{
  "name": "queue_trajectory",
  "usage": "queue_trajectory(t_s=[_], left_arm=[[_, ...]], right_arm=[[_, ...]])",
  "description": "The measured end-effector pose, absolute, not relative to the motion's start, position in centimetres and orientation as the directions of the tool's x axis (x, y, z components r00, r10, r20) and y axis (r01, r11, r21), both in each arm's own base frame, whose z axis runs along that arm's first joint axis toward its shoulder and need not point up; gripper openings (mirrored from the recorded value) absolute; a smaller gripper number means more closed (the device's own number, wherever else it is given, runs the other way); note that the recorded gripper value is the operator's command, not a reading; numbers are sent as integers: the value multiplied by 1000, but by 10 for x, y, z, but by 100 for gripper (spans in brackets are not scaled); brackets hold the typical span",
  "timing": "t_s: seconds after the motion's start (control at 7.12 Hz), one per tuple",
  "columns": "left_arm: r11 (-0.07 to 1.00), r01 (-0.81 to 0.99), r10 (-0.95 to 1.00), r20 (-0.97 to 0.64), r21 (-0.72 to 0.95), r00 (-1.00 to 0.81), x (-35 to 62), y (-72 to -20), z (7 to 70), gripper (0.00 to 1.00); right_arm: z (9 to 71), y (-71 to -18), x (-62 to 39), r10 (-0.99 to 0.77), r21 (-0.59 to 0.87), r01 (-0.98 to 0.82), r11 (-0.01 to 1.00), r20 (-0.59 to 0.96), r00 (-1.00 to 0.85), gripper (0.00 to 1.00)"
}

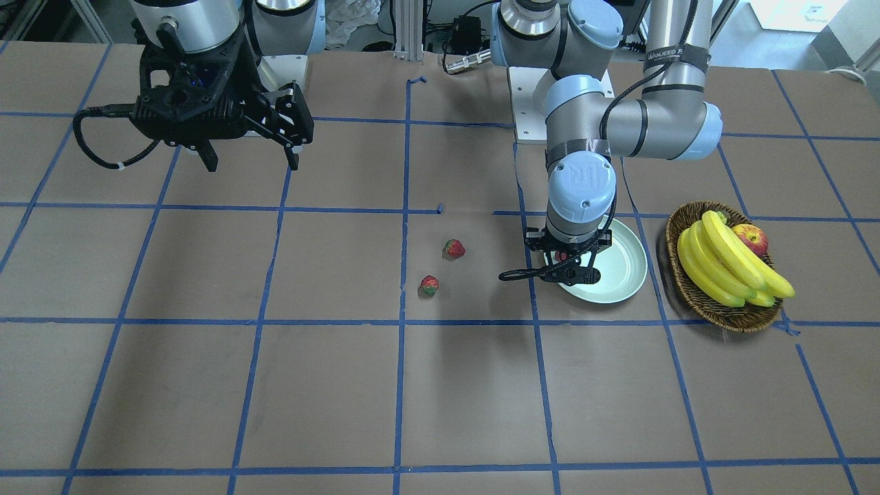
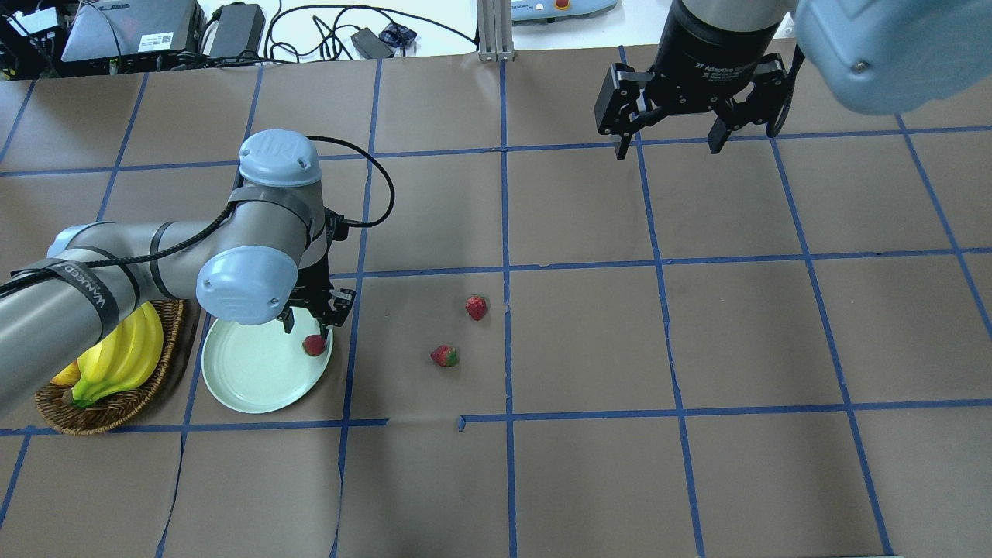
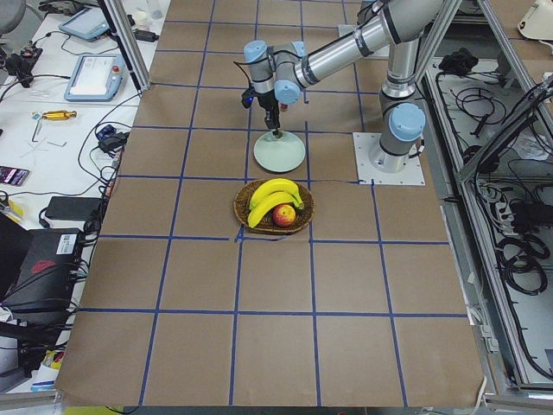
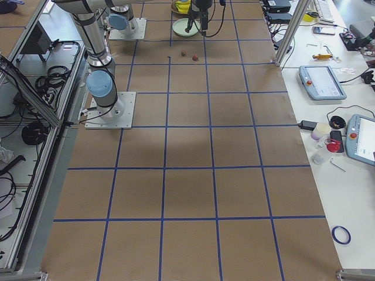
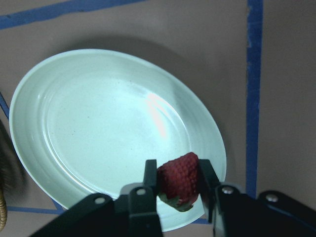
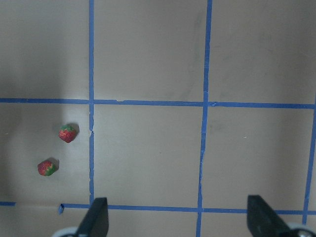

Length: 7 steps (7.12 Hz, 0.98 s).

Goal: Collect all strawberries into plate
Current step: 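Lower the strawberry onto the plate and open the left gripper, then reach the left gripper to the next strawberry and grasp it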

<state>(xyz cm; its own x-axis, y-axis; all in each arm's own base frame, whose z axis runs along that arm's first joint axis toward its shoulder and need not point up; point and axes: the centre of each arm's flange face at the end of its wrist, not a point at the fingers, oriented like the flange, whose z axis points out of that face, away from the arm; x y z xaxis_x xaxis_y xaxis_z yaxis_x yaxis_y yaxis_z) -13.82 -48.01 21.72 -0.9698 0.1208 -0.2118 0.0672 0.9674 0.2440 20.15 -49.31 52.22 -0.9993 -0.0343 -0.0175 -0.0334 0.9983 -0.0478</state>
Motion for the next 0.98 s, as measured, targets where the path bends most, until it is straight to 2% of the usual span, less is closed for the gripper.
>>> queue_trajectory(t_s=[0.56,0.98], left_arm=[[989,-24,-6,-126,144,-992,-263,-461,220,96],[990,-32,-23,-70,135,-997,-289,-442,191,71]], right_arm=[[522,-493,202,-35,-47,-34,998,-20,-999,100],[522,-493,203,-35,-46,-34,998,-20,-999,100]])
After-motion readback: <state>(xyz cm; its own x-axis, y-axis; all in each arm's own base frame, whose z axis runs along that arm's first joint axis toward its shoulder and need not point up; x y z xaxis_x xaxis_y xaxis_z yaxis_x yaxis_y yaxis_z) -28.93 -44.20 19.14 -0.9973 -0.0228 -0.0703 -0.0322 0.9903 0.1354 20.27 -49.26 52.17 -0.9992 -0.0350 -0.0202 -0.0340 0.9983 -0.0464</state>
